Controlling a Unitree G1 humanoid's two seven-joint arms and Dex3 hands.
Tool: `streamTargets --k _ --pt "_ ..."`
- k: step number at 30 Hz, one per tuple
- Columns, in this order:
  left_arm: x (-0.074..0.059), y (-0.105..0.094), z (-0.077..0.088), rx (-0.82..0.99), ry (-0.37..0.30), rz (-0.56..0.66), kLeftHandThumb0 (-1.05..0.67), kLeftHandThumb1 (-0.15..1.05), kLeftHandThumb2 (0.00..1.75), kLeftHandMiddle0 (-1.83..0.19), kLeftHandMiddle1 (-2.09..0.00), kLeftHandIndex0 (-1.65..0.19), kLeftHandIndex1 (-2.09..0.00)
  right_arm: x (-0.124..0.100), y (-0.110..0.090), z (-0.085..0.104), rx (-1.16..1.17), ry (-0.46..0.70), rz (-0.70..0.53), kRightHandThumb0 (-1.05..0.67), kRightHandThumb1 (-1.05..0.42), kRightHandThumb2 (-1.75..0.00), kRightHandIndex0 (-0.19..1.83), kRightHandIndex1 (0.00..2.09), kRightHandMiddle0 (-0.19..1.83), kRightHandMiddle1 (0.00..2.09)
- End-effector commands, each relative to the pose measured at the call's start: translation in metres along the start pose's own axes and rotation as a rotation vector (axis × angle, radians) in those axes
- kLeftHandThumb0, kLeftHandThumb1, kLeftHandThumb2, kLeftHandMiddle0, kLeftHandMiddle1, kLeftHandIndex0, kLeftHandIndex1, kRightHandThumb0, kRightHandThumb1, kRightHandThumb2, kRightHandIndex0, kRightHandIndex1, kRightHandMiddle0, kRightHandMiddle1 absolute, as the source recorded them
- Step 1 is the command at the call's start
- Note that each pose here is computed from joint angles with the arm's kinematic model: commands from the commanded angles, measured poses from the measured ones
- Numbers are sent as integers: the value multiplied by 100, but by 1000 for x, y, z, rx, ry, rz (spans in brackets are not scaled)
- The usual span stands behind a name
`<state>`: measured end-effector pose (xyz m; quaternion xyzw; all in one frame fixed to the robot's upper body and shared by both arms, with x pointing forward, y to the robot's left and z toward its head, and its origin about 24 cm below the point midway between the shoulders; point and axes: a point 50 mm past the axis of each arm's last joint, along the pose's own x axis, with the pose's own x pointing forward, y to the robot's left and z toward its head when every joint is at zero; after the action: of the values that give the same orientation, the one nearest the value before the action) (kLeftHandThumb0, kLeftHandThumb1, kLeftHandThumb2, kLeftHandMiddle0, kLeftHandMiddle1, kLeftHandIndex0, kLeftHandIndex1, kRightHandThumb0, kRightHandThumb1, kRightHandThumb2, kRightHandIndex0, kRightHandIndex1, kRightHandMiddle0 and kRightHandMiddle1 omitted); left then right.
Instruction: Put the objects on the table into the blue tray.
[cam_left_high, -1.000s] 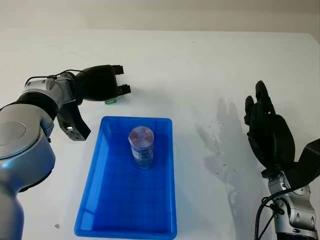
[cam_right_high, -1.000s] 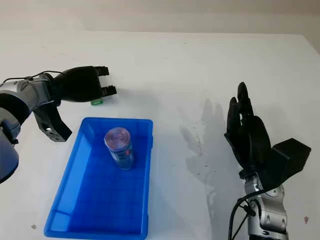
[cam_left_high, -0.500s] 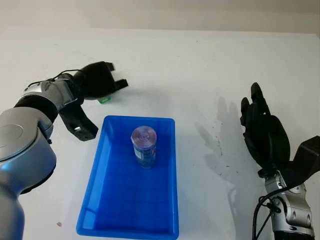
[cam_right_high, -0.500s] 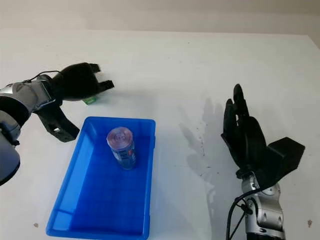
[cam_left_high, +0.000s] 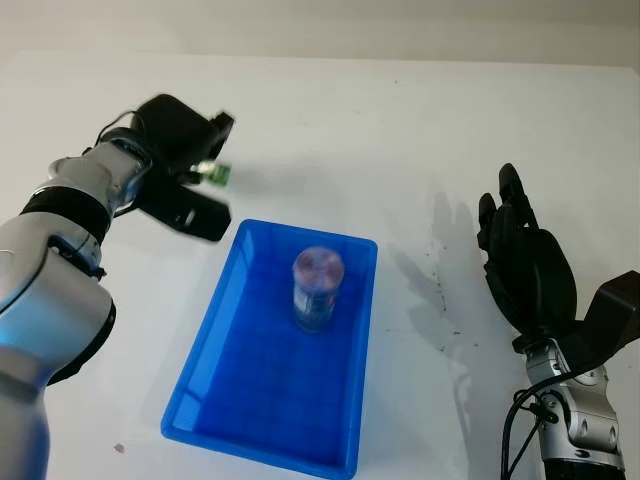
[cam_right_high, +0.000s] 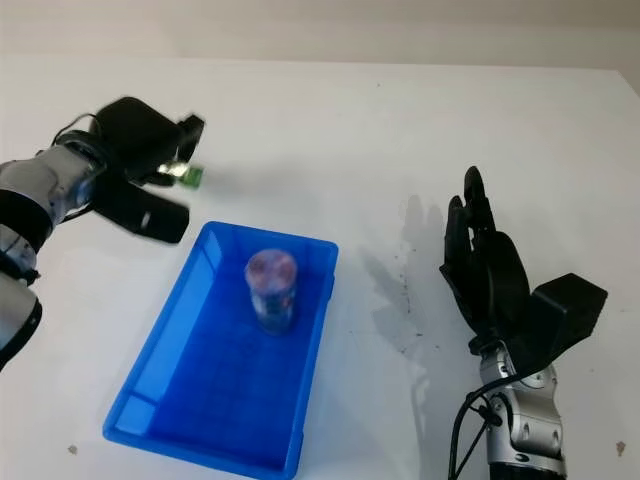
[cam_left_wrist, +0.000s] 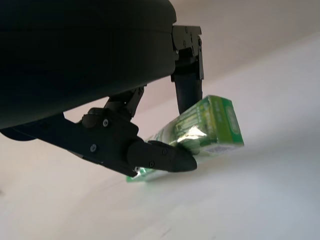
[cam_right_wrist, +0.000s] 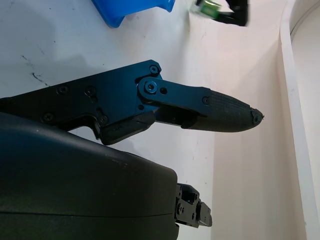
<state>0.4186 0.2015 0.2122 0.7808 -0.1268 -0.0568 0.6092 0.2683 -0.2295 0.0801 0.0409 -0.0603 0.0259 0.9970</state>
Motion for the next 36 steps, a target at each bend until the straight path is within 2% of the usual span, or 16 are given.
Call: streamTargets --k 1,3,5,8,12,18,20,22,24,26,28,32,36 --pt "-1 9 -6 -82 19 43 -36 105 43 -38 -209 -17 -209 0 1 0 9 -15 5 -78 -105 -63 -19 0 -19 0" --pt "-2 14 -7 -136 4 80 -36 105 43 -35 -209 -15 -209 0 2 -1 9 -17 9 -78 -105 -63 -19 0 -19 0" --pt "-4 17 -8 -176 -16 111 -36 105 42 -42 -209 -20 -209 1 3 -2 6 -18 13 -78 -105 -64 -19 0 -19 0" --pt "-7 21 -9 -285 -55 101 -37 105 44 -59 -209 -30 -209 1 3 -2 8 -13 17 -78 -105 -64 -19 0 -19 0" --pt "-11 24 -10 -396 -98 83 -36 105 44 -70 -209 -28 -209 3 3 -2 9 -13 24 -79 -105 -64 -19 0 -19 0" --pt "-12 34 -24 -630 -25 72 -33 105 42 -78 -209 -49 -209 5 4 -2 6 -19 31 -78 -105 -65 -19 0 -19 0" --pt "-15 40 -28 -657 -35 108 -34 105 43 -82 -209 -57 -209 5 5 -2 5 -18 31 -77 -105 -66 -19 0 -19 0" --pt "-19 46 -33 -675 -53 142 -36 105 44 -81 -209 -57 -209 5 6 -1 2 -17 30 -77 -105 -66 -19 0 -19 0" --pt "-23 52 -37 -733 -71 155 -40 105 45 -93 -209 -65 -209 6 7 -1 3 -17 29 -78 -105 -66 -19 0 -19 0" --pt "-30 59 -40 -799 -111 168 -38 105 46 -109 -209 -83 -209 7 8 -2 6 -17 30 -79 -105 -65 -19 0 -19 0" --pt "-38 64 -42 -857 -146 174 -38 105 47 -114 -209 -89 -209 8 9 -2 12 -17 28 -79 -105 -65 -19 0 -19 0" --pt "-67 75 -42 -922 -184 227 -41 105 44 -101 -209 -74 -209 9 11 -3 18 -13 25 -79 -105 -63 -19 0 -19 0" --pt "-100 91 -38 -950 -143 251 -43 105 41 -99 -209 -72 -209 11 13 -4 32 -8 38 -79 -105 -62 -19 0 -19 0"
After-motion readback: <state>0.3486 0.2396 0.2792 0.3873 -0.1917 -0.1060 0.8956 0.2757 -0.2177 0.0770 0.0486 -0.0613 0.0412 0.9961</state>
